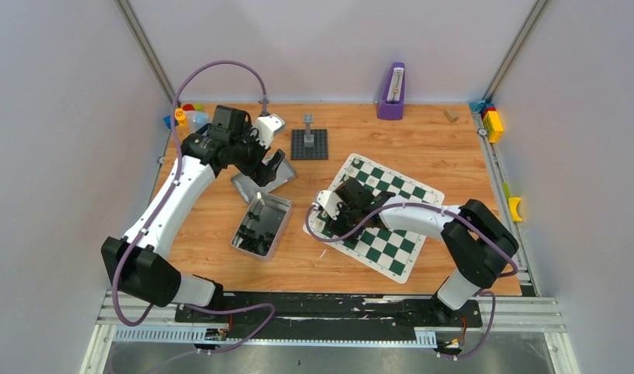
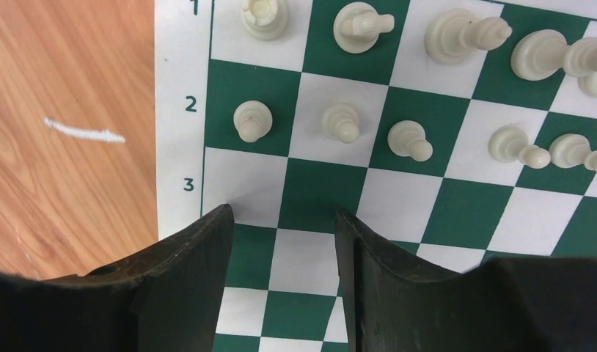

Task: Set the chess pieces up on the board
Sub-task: Adjust the chessboard at the center of the board.

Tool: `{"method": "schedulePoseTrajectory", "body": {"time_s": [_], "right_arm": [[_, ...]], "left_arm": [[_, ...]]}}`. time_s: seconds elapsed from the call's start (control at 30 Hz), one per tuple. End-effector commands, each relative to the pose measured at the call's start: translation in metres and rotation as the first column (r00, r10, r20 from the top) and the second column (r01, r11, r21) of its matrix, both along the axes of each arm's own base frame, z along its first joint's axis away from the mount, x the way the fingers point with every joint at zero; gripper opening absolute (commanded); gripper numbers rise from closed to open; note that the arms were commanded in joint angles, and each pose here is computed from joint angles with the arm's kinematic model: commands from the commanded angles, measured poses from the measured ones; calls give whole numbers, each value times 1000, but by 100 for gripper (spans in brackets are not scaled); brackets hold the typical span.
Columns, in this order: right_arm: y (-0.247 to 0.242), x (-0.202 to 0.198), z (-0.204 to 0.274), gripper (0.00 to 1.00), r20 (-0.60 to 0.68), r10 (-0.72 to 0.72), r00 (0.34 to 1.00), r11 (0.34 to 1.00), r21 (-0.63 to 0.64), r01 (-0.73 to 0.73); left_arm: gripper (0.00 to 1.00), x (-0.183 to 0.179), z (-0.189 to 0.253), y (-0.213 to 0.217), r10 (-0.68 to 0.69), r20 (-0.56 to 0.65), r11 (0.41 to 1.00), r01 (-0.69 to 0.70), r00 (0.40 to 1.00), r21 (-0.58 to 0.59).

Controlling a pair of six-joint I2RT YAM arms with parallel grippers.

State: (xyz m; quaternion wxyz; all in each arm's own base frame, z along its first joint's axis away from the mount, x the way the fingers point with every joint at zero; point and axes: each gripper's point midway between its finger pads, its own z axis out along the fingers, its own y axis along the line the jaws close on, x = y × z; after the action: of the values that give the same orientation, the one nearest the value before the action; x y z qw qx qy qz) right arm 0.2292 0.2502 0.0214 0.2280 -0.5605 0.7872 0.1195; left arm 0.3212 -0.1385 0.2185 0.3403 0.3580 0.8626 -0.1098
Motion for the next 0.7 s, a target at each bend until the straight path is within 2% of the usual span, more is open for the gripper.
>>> {"method": "schedulePoseTrajectory", "body": {"time_s": [0.0, 0.23, 0.67], "right_arm": [[14, 18, 2, 54, 0, -120, 993, 993, 2, 120], [27, 46, 2, 54, 22, -236, 971, 972, -13, 236], [48, 81, 4, 54, 43, -333, 942, 942, -18, 334]], "left_arm": [[100, -2, 26, 7, 34, 67, 999, -33, 997, -18], [100, -7, 33, 12, 48, 88, 999, -47, 995, -15], [100, -11, 32, 12, 43, 95, 999, -41, 995, -22]]}}
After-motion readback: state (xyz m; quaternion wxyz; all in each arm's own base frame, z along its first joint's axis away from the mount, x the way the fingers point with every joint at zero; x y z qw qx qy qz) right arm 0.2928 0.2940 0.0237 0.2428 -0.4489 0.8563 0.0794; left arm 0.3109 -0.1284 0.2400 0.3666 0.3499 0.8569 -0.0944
